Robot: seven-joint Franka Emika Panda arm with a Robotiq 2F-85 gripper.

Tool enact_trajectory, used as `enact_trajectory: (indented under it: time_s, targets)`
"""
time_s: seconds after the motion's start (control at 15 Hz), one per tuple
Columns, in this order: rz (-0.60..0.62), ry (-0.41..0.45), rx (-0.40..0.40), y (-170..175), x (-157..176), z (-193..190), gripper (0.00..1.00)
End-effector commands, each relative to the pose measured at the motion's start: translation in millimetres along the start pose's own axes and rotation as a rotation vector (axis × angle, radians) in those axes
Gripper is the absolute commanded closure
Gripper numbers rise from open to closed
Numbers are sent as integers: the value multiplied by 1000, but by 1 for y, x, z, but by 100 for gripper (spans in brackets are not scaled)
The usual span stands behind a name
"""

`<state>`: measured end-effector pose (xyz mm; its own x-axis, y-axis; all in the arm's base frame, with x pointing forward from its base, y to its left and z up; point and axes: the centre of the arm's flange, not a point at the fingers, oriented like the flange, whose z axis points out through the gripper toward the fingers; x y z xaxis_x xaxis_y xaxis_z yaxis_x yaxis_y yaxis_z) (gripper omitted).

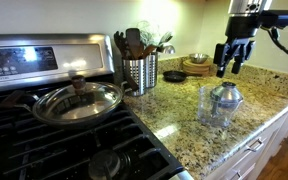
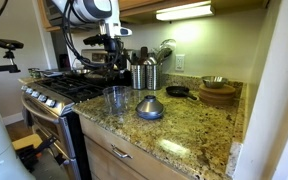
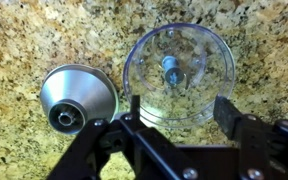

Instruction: Take the top off the food cup and pick the blade and put it on the table

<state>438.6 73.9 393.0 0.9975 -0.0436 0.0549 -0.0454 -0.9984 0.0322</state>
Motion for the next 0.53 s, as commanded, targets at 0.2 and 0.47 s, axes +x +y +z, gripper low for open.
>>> enact_trajectory:
  time_s: [0.2,0.47]
  targets:
    - [-42,-64,10,-18,16,29,24]
    - [-53,-84,14,-20,15,42,43]
